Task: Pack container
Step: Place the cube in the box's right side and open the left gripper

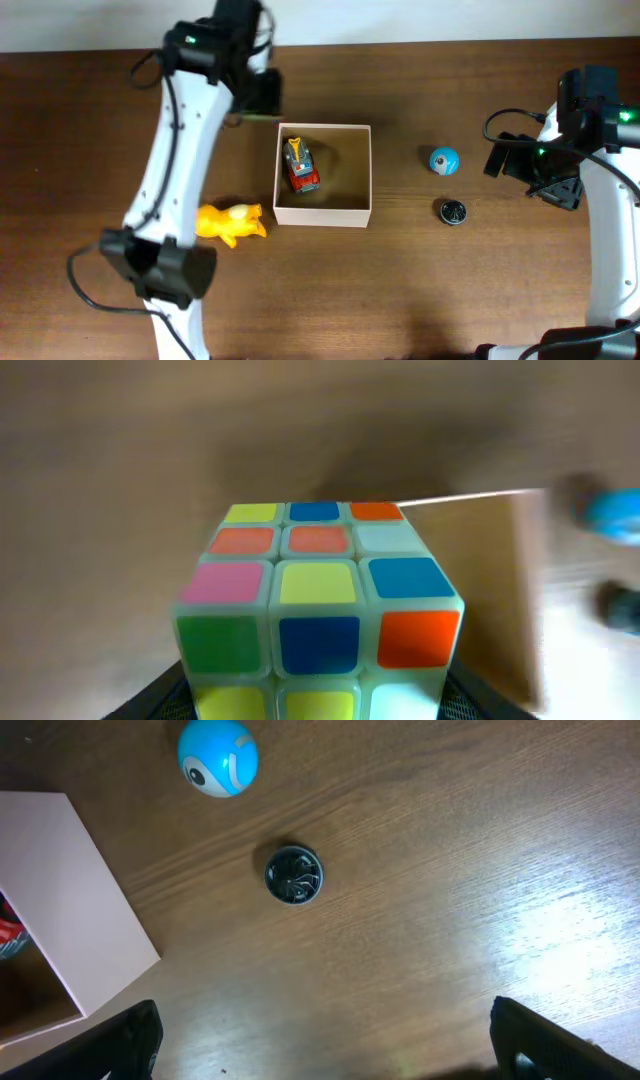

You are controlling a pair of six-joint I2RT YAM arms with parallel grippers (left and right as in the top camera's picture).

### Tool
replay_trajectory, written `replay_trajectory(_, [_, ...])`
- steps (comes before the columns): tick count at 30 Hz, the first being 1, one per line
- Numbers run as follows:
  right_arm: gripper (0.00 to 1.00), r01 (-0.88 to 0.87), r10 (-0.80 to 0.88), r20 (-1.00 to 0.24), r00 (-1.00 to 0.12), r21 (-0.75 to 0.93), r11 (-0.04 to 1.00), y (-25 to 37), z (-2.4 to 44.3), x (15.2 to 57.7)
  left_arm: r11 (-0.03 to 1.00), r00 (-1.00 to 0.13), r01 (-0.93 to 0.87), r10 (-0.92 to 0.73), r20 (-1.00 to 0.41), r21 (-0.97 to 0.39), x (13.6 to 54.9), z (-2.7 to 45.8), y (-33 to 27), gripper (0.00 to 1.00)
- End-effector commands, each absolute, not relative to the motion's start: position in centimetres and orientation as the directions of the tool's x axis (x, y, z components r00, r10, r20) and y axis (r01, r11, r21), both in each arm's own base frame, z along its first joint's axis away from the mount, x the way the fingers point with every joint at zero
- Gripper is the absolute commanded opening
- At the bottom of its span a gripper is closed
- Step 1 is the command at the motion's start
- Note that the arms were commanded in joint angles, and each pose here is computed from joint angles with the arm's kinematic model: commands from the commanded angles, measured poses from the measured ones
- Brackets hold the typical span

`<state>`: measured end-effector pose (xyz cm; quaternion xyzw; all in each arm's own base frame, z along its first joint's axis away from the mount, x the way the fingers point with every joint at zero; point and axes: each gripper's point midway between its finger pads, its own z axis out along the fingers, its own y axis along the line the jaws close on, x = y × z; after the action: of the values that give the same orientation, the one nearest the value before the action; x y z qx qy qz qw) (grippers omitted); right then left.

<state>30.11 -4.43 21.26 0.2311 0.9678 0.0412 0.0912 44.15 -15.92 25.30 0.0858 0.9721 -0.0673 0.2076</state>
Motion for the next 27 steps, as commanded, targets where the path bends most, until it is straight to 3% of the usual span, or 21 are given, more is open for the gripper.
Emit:
replay_trajectory(1, [0.98, 0.445, 0.463, -0.182, -0.867, 0.136, 0.885, -4.4, 22.1, 30.2, 0.959, -0.892, 0.244, 0.165, -0.42, -0.141, 43.0, 25.0, -20.7, 0.41])
replay_trajectory(8, [0.98, 0.443, 0.46, -0.174, -0.871, 0.129, 0.887, -4.5, 22.1, 29.9, 0.961, -0.935, 0.235, 0.183, -0.305, -0.146, 41.8, 18.7, -26.5, 0.4])
replay_trajectory(21, [0.99, 0.439, 0.454, -0.177, -0.873, 0.12, 0.891, -4.6, 22.1, 29.9, 0.975, -0.971, 0.202, 0.186, -0.15, -0.096, 41.7, 9.2, -29.1, 0.43])
replay_trajectory(25, [0.99, 0.438, 0.454, -0.178, -0.873, 0.121, 0.891, -4.6, 22.1, 29.9, 0.973, -0.968, 0.204, 0.184, -0.171, -0.106, 42.4, 8.8, -29.5, 0.59])
replay_trajectory(27, [0.99, 0.438, 0.454, -0.178, -0.873, 0.12, 0.891, -4.6, 22.1, 29.9, 0.972, -0.967, 0.205, 0.184, -0.179, -0.111, 42.5, 8.9, -29.7, 0.74])
